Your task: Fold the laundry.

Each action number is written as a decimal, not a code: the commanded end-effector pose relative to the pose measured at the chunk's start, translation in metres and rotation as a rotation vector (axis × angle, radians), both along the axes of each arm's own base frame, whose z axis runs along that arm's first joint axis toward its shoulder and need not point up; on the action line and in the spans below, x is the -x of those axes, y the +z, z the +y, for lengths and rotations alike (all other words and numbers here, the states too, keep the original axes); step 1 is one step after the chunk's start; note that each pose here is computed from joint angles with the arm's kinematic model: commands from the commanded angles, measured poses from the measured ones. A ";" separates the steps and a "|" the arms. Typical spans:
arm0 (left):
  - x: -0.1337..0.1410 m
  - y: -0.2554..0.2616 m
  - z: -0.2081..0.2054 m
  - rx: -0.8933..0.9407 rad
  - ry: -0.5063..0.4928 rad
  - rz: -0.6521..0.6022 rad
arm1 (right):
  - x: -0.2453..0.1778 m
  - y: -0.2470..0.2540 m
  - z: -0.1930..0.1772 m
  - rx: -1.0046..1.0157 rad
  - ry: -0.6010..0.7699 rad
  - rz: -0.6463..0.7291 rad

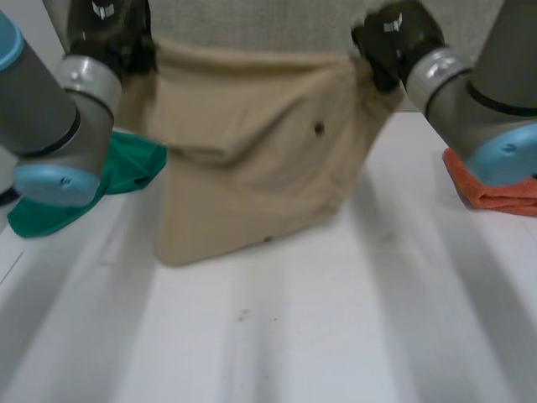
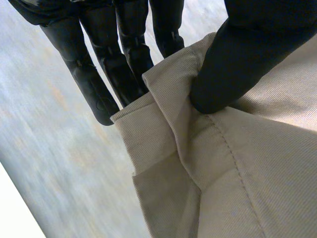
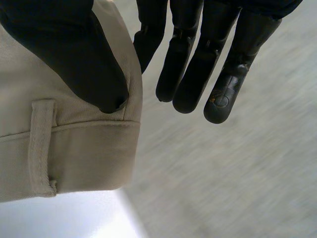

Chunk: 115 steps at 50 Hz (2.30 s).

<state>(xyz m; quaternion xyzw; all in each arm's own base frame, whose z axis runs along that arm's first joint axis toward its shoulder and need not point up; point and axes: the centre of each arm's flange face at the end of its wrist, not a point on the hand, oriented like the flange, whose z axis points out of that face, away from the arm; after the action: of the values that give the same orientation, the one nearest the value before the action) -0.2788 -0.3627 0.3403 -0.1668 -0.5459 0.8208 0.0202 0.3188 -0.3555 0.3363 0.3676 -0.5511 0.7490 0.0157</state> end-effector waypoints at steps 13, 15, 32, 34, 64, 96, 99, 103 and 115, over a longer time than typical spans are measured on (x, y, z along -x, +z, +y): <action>0.008 0.062 0.003 0.427 -0.011 0.174 | -0.011 0.084 -0.015 0.495 -0.047 -0.306; 0.007 0.042 0.008 0.362 -0.015 0.145 | -0.011 0.057 -0.016 0.383 -0.042 -0.250; 0.012 -0.199 0.075 -0.341 -0.084 -0.218 | -0.003 -0.182 0.035 -0.340 0.102 0.193; 0.011 -0.205 0.082 -0.381 -0.088 -0.257 | 0.001 -0.188 0.040 -0.368 0.103 0.203; -0.036 -0.175 0.111 -0.561 0.075 -0.294 | 0.064 -0.178 0.043 -0.586 0.002 -0.066; -0.023 -0.205 0.078 -0.605 -0.011 -0.276 | 0.053 -0.199 0.014 -0.603 0.010 -0.044; -0.023 -0.203 0.074 -0.599 -0.005 -0.271 | 0.052 -0.202 0.009 -0.600 0.009 -0.045; -0.021 -0.192 0.077 -0.574 -0.009 -0.258 | 0.049 -0.206 0.003 -0.594 0.011 -0.048; -0.026 -0.114 0.090 -0.414 -0.013 -0.120 | 0.040 -0.217 -0.004 -0.615 0.027 -0.040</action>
<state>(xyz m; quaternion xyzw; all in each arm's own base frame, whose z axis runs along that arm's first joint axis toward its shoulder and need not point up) -0.2564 -0.2801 0.1895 -0.2374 -0.7247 0.6468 0.0086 0.2722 -0.3607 0.1223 0.3418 -0.7451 0.5620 -0.1103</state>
